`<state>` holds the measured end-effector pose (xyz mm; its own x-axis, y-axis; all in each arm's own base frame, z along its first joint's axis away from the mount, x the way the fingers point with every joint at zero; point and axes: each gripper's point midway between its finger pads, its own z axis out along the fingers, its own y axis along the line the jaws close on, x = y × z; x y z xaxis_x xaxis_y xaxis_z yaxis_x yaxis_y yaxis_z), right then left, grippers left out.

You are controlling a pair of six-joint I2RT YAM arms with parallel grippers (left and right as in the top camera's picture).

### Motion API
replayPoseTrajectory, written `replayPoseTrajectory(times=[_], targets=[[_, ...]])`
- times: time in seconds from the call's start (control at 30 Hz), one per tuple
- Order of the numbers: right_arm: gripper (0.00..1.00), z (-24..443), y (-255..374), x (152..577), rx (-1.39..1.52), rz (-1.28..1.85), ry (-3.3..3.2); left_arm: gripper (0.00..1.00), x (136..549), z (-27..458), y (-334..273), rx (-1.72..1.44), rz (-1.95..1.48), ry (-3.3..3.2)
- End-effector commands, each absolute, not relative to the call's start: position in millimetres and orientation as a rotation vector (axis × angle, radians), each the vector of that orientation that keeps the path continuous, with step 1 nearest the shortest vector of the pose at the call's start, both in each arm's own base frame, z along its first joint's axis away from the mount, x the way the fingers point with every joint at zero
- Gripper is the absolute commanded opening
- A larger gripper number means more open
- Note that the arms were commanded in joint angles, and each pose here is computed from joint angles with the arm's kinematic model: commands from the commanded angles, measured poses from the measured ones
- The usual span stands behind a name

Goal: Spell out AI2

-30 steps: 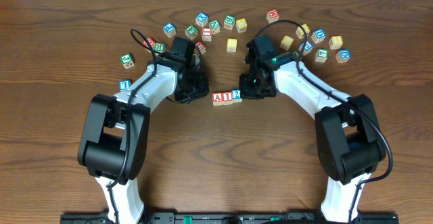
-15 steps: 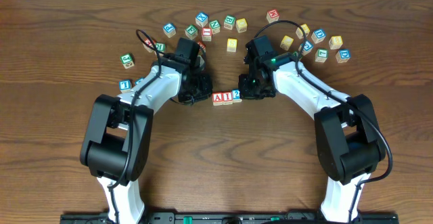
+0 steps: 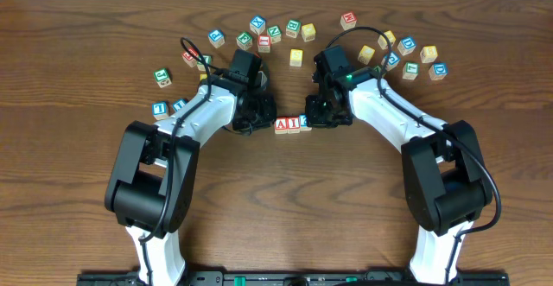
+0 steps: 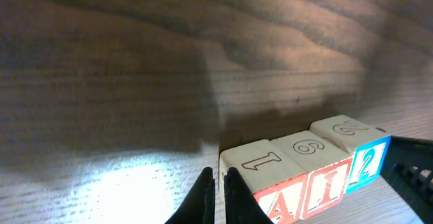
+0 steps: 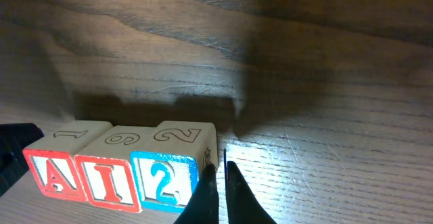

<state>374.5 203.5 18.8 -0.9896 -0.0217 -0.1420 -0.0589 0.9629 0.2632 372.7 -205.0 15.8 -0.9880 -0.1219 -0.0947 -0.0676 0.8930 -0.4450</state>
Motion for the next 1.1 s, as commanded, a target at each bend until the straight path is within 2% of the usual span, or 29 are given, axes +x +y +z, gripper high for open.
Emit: replayPoseTrajectory(times=[0.0,0.63,1.07], targets=[[0.01,18,204,369,-0.053,0.403,2.987,0.07,371,13,-207,-0.139,-0.703,2.942],[0.01,18,194,373,-0.021,0.386,2.988,0.07,369,13,-219,-0.084,-0.692,2.927],[0.01,29,178,399,0.033,0.397,2.924,0.07,380,14,-205,-0.161,-0.681,2.907]])
